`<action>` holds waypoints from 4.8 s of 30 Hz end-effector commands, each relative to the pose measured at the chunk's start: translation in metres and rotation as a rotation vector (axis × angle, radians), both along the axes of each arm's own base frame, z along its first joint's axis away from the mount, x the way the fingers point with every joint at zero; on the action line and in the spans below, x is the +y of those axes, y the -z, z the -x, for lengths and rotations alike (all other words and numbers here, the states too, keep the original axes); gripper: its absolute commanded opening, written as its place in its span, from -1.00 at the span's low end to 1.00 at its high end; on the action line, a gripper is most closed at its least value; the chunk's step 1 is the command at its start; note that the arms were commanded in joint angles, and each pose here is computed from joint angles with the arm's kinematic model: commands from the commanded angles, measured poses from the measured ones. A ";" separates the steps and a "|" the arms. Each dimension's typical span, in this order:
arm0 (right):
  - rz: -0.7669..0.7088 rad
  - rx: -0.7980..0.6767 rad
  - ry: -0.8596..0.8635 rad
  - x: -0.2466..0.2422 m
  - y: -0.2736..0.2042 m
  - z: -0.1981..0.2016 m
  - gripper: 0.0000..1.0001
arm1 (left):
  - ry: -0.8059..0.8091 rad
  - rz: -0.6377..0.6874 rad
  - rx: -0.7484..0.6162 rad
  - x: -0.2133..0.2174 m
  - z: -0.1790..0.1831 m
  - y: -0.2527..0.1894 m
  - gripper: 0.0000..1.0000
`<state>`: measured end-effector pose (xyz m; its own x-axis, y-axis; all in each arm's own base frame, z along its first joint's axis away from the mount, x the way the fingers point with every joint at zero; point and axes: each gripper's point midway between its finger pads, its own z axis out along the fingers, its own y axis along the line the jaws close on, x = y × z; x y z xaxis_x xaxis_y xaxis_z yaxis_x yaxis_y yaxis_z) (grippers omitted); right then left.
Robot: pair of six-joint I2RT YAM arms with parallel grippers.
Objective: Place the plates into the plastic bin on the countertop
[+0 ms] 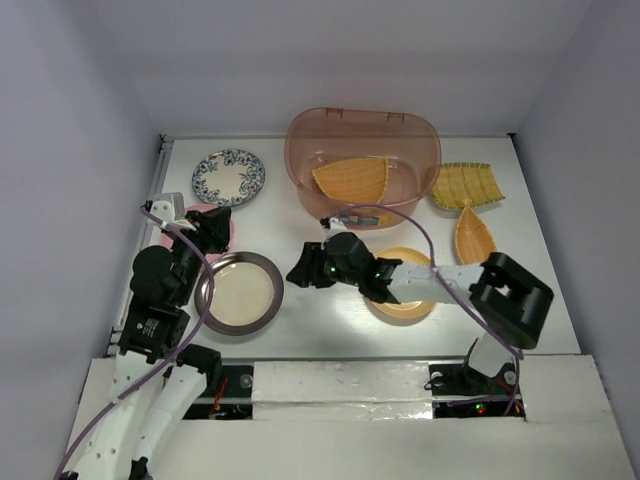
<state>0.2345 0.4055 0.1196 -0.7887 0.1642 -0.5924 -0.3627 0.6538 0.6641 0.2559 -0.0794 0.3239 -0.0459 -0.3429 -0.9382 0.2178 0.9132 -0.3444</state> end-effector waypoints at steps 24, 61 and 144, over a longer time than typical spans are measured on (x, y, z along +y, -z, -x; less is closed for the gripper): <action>-0.313 0.273 0.036 0.076 0.068 -0.002 -0.63 | -0.001 0.021 -0.059 0.002 0.007 -0.016 -0.35; -0.227 -0.328 0.349 -0.200 -0.232 -0.277 -1.00 | -0.072 0.052 -0.114 0.019 0.019 -0.029 -0.29; -0.096 -0.500 0.365 -0.252 -0.174 -0.061 -0.22 | 0.482 -0.236 0.656 -0.309 0.011 0.278 -0.34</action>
